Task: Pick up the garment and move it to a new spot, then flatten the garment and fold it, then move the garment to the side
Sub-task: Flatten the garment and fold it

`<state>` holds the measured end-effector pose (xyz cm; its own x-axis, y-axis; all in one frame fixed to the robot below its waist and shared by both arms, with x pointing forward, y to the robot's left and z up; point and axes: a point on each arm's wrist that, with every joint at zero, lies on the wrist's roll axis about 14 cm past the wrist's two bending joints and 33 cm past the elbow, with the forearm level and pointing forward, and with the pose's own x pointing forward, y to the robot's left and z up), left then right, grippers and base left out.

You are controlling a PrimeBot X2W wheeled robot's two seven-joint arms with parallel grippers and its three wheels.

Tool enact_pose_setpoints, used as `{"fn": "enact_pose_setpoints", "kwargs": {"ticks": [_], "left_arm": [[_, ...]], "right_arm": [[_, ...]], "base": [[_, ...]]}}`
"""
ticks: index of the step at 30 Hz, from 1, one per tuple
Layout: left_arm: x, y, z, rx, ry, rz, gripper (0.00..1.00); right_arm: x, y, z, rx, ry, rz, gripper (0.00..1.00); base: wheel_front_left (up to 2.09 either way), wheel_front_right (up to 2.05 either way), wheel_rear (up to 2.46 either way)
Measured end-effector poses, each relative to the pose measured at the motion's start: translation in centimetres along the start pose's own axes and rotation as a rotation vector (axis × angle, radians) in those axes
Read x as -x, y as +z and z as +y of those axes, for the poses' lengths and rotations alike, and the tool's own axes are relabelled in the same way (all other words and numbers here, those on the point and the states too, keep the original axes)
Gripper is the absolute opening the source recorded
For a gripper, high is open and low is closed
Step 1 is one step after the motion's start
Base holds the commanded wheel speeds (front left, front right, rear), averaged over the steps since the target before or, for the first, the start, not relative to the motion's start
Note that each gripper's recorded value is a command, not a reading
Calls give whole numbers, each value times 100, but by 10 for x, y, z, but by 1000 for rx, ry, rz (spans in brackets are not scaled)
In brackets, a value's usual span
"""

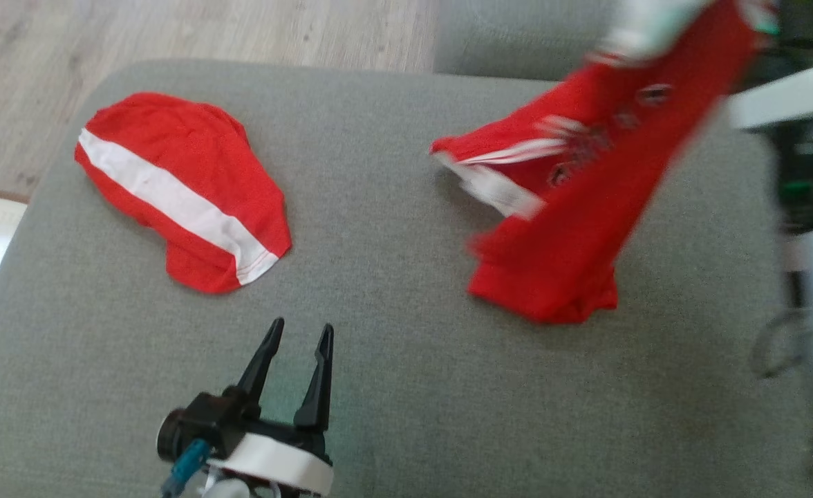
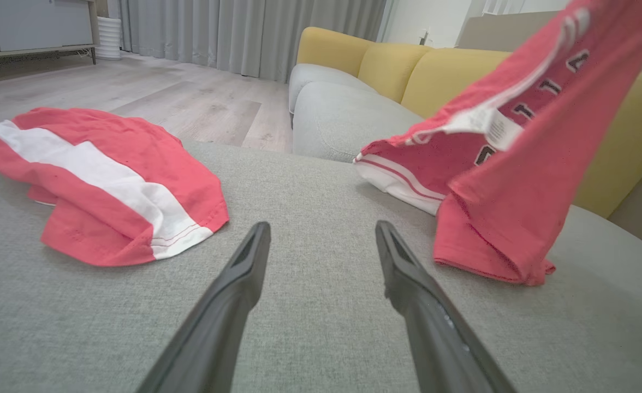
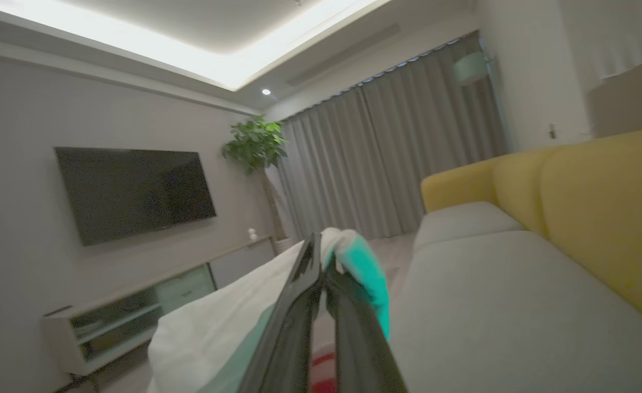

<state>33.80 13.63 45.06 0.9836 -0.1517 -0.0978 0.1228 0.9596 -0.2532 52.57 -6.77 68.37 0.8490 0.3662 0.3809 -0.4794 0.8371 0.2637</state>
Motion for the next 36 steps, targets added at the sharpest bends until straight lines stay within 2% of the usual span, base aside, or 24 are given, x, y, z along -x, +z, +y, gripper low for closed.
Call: {"fn": "enact_pose_setpoints", "kwargs": {"ticks": [1,3,5,7,12,16,21,28,36], "left_arm": [[-2,0,1,-1,1,1,100],[-7,0,2,-2,-1,5,100],[-12,-2,2,-4,-4,15,100],[-17,-6,2,-4,-8,30,100],[-27,-10,-2,6,-27,46,100],[-32,-7,-3,3,-34,39,100],[-34,-2,-7,1,-47,22,100],[-37,12,-18,-2,-79,-21,100],[-24,13,-30,4,-108,-35,100]], "right_arm": [[3,-7,-26,45,-55,37,0],[9,-20,-76,50,-186,95,0],[13,-36,-112,107,-270,189,0],[11,-44,-136,137,-330,241,100],[-5,-56,-160,284,-367,374,100],[-5,-64,-161,278,-378,402,100],[5,-86,-140,265,-347,470,100],[13,-67,-116,254,-304,399,100],[49,-63,-84,207,-247,326,100]], "base": [[0,0,0],[0,0,0],[0,0,0],[0,0,0],[0,0,0],[0,0,0],[0,0,0],[0,0,0],[0,0,0]]}}
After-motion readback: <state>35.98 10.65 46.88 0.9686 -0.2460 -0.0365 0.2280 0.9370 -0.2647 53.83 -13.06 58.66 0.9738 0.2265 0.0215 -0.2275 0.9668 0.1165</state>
